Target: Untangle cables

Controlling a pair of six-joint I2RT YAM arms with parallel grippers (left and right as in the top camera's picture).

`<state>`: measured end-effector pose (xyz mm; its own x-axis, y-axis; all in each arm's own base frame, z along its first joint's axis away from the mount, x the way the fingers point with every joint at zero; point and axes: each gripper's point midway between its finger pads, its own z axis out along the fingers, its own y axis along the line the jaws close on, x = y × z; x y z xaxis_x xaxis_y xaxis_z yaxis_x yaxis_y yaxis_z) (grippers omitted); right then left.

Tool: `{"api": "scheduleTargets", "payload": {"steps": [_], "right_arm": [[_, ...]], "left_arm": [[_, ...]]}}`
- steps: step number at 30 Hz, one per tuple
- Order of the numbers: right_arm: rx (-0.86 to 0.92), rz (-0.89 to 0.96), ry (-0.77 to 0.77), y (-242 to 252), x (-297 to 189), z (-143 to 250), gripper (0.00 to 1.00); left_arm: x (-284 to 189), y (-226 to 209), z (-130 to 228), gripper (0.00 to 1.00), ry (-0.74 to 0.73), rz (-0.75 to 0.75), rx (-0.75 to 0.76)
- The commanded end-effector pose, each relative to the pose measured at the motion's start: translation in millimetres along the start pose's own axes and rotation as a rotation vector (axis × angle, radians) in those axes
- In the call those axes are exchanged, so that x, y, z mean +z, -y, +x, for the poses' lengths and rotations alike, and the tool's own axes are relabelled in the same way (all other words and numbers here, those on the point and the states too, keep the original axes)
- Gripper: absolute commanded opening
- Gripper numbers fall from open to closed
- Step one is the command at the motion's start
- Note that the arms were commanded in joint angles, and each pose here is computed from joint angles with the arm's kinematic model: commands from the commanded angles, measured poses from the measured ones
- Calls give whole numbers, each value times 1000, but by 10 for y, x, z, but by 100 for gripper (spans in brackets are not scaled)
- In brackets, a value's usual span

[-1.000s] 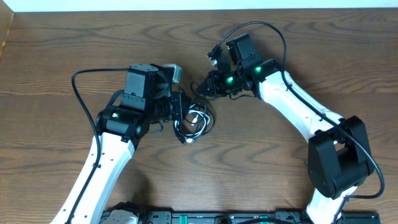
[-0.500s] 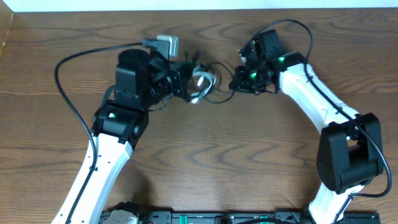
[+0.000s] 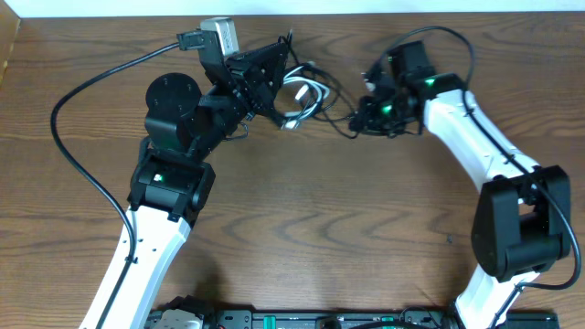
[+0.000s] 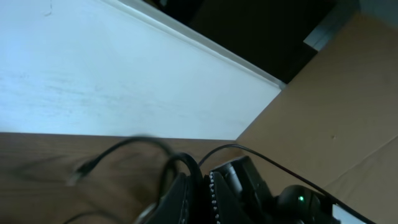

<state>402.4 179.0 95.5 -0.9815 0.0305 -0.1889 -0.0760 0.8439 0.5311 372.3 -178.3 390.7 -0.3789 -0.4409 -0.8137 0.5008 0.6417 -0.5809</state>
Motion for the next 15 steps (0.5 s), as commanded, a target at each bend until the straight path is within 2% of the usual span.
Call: {"api": "scheduleTargets", "payload": {"steps": [1,11,12,15], "right_arm": [[36,62,52,282,-216,-128,1],[202,176,77,1008,-554,-152,2],[215,173,82,1053,-585,-157,5],[47,-20,78,813,-629,-192,36]], "left_arm": [[-126,247,-247,7,61,55,12],[-120,259,-191,7,34,67,14],[-120,267,-179,7,28,73,16],[-114,231,-78,8,-15,64,0]]}}
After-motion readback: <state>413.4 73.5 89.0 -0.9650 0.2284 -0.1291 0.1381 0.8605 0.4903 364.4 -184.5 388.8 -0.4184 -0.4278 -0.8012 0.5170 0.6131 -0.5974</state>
